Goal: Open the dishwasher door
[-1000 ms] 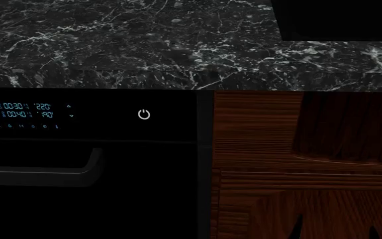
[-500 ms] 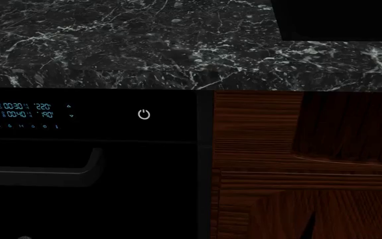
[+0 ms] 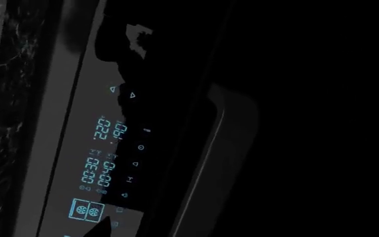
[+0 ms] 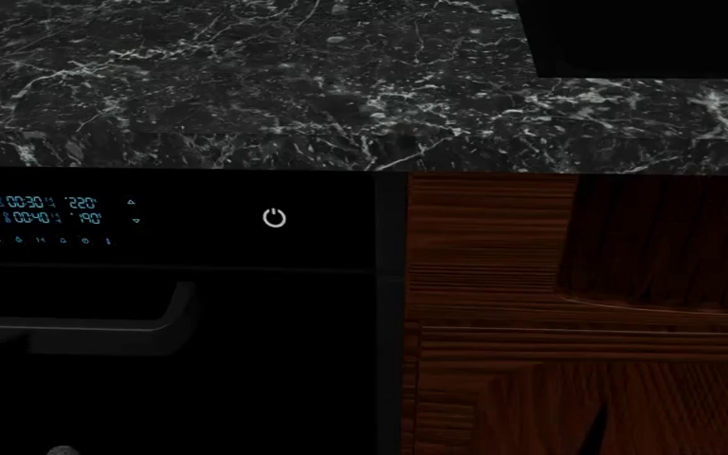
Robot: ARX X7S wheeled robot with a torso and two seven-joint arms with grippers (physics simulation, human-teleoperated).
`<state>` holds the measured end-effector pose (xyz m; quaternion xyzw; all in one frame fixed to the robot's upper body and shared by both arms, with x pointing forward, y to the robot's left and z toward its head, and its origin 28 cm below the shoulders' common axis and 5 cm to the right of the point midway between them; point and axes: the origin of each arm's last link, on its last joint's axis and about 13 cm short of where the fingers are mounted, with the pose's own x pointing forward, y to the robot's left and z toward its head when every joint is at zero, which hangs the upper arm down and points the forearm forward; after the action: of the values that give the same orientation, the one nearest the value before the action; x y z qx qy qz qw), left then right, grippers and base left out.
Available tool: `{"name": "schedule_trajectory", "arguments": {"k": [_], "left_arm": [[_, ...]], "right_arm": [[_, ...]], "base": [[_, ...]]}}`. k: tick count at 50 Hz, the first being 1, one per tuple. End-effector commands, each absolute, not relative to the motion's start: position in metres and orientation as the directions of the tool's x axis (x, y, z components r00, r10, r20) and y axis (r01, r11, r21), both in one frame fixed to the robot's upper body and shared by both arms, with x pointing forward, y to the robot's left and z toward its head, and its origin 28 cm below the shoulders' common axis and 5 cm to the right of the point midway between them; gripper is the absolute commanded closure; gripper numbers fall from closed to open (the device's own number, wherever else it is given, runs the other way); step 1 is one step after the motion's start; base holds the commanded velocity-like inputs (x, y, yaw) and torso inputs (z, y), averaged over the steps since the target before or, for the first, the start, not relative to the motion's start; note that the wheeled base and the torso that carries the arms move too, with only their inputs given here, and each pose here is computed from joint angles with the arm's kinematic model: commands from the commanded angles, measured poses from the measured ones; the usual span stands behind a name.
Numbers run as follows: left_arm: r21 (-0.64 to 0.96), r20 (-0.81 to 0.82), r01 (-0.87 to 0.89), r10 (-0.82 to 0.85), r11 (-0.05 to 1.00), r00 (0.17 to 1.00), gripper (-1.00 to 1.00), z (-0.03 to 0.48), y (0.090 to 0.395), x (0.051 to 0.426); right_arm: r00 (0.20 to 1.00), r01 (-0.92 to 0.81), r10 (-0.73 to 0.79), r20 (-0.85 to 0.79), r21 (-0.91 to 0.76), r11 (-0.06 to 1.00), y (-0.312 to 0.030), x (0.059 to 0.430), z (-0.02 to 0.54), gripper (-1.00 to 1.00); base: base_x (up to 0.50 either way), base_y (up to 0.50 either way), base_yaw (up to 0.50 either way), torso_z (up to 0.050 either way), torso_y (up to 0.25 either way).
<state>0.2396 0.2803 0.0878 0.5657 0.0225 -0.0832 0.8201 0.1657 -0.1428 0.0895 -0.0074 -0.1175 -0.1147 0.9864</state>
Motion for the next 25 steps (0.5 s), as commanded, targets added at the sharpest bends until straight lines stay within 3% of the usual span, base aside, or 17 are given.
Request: {"name": "schedule_trajectory", "arguments": {"k": [1, 25], "left_arm": [[0.949, -0.144, 0.165, -0.097, 0.267, 0.985, -1.0, 0.09, 0.282, 0.253], [0.962, -0.143, 0.166, -0.12, 0.217, 0.983, -1.0, 0.084, 0.274, 0.277]], "right_arm": [[0.945, 0.227, -0.223, 0.24, 0.012, 0.974, -0.143, 0.165, 0.092, -1.0], [0.944, 0.223, -0.22, 0.244, 0.014, 0.975, -0.143, 0.166, 0.094, -1.0]], "base": [[0.0, 0.0, 0.0, 0.0, 0.0], [0.0, 0.0, 0.0, 0.0, 0.0]]}}
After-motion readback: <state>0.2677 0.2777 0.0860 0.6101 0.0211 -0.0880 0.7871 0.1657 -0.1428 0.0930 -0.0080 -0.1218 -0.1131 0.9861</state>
